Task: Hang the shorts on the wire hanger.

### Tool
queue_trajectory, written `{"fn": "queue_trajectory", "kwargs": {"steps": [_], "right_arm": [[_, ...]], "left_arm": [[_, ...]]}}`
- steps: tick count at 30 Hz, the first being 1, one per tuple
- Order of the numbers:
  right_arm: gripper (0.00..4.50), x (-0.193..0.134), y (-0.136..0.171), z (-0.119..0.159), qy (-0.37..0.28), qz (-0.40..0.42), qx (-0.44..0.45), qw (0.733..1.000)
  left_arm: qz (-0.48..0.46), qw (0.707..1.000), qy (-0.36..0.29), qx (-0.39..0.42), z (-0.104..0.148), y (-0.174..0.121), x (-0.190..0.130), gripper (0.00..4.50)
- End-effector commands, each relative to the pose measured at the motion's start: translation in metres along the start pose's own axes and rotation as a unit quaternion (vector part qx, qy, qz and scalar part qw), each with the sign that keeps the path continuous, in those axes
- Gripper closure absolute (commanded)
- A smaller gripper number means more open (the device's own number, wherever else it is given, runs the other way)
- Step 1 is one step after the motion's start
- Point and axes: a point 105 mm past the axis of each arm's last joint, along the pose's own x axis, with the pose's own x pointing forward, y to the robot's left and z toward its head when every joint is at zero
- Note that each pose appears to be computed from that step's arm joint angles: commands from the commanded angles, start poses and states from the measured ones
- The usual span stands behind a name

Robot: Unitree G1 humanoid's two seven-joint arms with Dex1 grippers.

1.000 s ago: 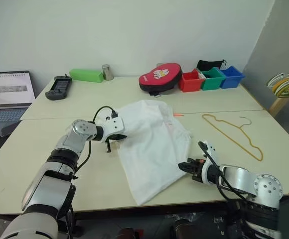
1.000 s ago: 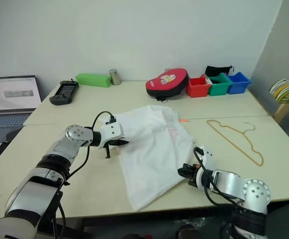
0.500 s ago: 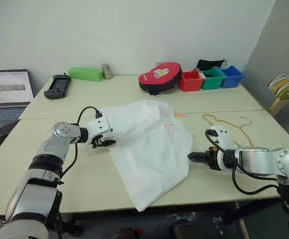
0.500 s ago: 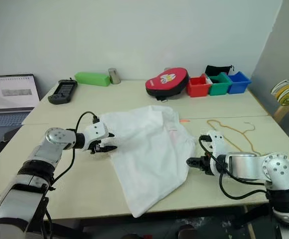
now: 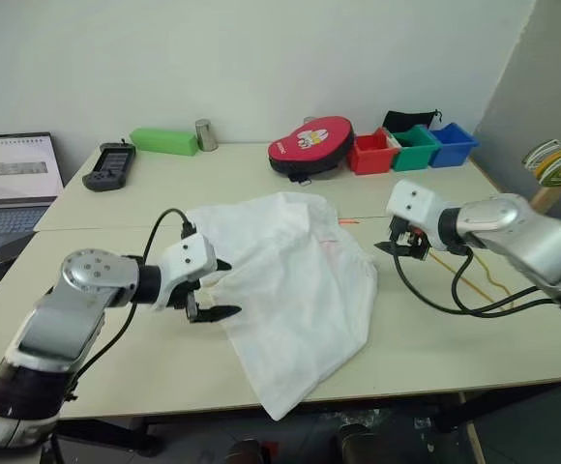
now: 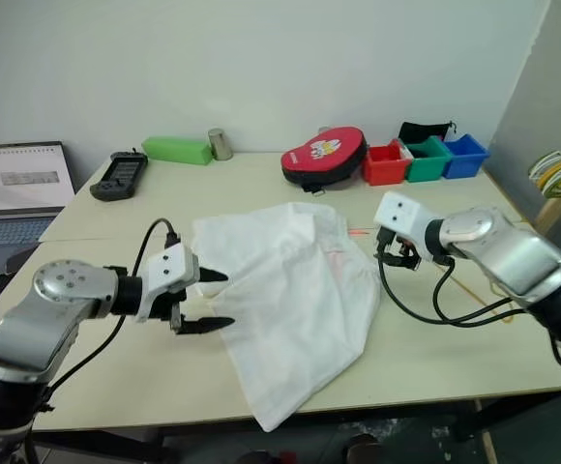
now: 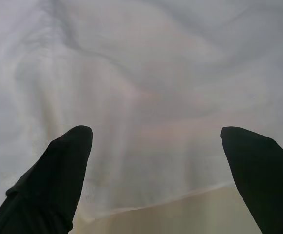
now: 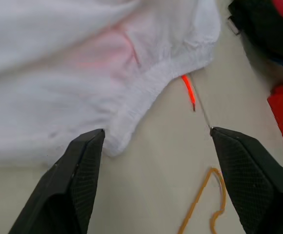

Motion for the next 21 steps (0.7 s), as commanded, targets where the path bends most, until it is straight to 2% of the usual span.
{"fn": "queue_trajectory", "kwargs": {"steps": [1,10,12,16,21], "right_arm": [[0.84,0.009,-0.007,-0.007,0.001,0.038,-0.146,0.989],[0.84,0.041,0.005,-0.023,0.014,0.092,-0.254,0.963],[0.84,0.050,0.006,-0.027,0.025,0.088,-0.263,0.960],[0.84,0.056,0.007,-0.024,0.030,0.093,-0.302,0.948],[0.84,0.065,0.017,-0.010,-0.005,0.114,-0.286,0.951]], "left_arm": [[-0.038,0.999,-0.030,0.000,0.013,-0.028,0.018,0.02],[-0.156,0.987,-0.019,0.034,-0.005,-0.076,0.047,0.02],[-0.160,0.984,-0.008,0.080,-0.013,-0.078,0.056,0.02],[-0.132,0.989,-0.011,0.068,-0.023,-0.066,0.067,0.02],[-0.128,0.990,-0.008,0.053,-0.033,-0.061,0.073,0.02]]}}
